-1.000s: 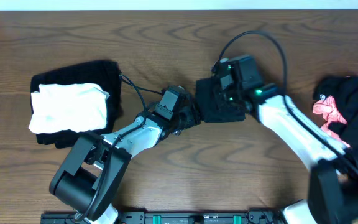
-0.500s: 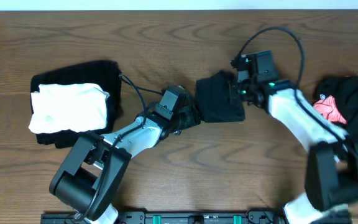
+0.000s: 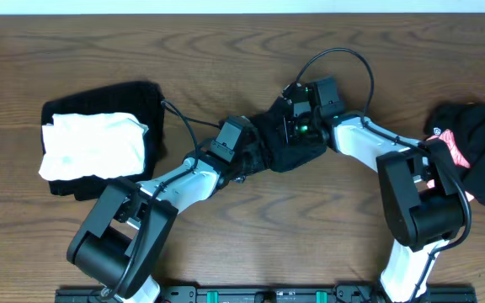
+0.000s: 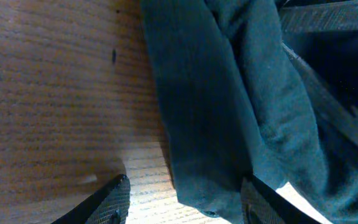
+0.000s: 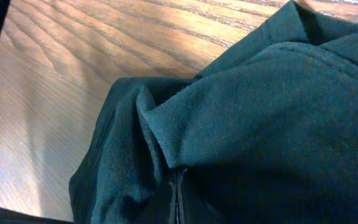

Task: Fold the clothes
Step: 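Press and tuck the folded bundle with both grippers at center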

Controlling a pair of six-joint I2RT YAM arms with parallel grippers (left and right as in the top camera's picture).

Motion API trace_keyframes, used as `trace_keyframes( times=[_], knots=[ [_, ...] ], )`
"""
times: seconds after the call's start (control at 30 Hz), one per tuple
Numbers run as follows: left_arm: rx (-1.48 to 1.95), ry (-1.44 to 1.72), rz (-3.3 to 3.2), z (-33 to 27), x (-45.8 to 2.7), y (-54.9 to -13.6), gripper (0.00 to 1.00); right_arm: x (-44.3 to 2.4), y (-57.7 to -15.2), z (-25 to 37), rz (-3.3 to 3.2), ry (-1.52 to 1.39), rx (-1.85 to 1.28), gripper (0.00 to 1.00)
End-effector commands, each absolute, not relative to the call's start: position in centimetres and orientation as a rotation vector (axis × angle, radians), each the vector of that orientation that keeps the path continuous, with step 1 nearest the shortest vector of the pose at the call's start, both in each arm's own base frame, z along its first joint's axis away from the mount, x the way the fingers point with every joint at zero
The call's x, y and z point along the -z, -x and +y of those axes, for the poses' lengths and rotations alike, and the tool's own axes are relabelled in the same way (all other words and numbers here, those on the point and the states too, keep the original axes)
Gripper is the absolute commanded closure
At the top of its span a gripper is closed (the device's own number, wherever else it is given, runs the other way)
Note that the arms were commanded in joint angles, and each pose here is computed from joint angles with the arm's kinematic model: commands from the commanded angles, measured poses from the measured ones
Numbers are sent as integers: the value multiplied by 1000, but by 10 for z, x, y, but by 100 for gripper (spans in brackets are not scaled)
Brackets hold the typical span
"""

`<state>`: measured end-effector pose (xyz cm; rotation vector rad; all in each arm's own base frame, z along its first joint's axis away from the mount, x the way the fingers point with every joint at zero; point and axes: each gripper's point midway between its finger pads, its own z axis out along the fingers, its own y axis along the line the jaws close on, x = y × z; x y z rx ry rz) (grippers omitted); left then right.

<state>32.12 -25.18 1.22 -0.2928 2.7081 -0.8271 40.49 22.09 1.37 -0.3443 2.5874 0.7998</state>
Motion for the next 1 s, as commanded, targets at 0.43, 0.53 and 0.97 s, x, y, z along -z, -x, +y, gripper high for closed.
trace_keyframes(
  times=[0.43, 0.53, 0.97],
  knots=[
    [871, 127, 2688, -255, -31, -312, 42, -111, -376, 203, 2519, 341, -868, 92],
    [899, 104, 2651, -257, -46, -314, 42, -102, -363, 188, 2619, 290, -797, 98],
    [1015, 592, 2578, -234, -68, -338, 41, -13, -328, 184, 2944, 248, -680, 99]
  ],
)
